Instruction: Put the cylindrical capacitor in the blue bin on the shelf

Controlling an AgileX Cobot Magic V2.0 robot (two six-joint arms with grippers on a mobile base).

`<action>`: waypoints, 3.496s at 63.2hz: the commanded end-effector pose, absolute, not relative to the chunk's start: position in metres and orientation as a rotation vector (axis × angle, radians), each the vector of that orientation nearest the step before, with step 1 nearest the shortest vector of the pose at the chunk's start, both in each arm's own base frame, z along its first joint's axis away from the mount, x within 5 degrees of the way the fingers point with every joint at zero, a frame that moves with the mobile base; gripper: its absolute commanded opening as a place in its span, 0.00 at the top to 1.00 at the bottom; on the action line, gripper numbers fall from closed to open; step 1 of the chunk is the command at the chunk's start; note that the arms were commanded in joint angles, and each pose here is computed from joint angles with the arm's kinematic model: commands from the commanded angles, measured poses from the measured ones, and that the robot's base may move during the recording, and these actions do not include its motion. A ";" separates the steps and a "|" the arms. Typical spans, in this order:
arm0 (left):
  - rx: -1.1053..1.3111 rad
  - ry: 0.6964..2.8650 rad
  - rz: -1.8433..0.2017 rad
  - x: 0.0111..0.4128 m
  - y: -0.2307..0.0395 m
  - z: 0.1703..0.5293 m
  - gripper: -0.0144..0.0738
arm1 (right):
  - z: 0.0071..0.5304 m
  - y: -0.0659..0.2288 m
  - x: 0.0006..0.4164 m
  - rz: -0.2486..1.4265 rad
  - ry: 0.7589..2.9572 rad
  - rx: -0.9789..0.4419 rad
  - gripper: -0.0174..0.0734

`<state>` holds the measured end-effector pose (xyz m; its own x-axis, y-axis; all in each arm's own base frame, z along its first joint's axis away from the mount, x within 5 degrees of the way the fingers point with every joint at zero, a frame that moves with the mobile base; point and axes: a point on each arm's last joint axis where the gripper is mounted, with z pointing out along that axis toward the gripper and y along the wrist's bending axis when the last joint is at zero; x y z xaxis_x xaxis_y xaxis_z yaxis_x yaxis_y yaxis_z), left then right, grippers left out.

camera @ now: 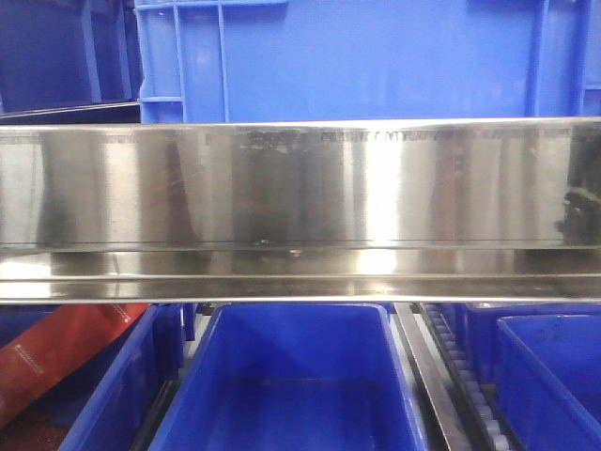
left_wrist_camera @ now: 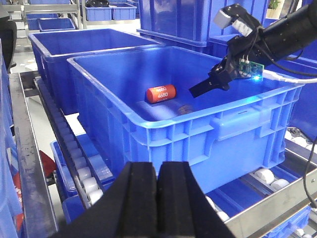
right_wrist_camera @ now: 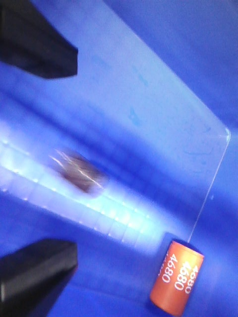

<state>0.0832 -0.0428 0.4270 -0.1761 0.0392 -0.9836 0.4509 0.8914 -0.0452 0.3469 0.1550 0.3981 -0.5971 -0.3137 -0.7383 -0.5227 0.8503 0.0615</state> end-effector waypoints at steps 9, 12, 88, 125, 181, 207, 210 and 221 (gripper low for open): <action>0.303 1.749 -0.349 0.084 -0.037 0.426 0.96 | 0.453 0.138 0.306 0.344 2.096 -0.591 0.62; 0.291 1.777 -0.317 0.084 -0.034 0.423 0.96 | 0.465 0.132 0.295 0.332 2.061 -0.588 0.75; 0.191 1.676 -0.253 0.039 -0.003 0.310 0.96 | 0.319 0.012 0.036 0.230 1.709 -0.347 0.98; 0.191 1.676 -0.253 0.039 -0.003 0.310 0.96 | 0.305 0.007 0.023 0.244 1.614 -0.327 0.98; -0.058 1.475 0.046 0.053 0.004 0.229 0.96 | 0.305 0.007 0.023 0.246 1.615 -0.327 0.98; -0.064 1.519 0.051 0.056 0.004 0.210 0.96 | 0.305 0.008 0.023 0.252 1.615 -0.327 0.98; -0.063 1.518 0.049 0.056 0.004 0.210 0.96 | 0.305 0.008 0.023 0.252 1.615 -0.327 0.98; -0.064 1.516 0.051 0.056 0.004 0.210 0.96 | 0.305 0.008 0.023 0.252 1.615 -0.327 0.98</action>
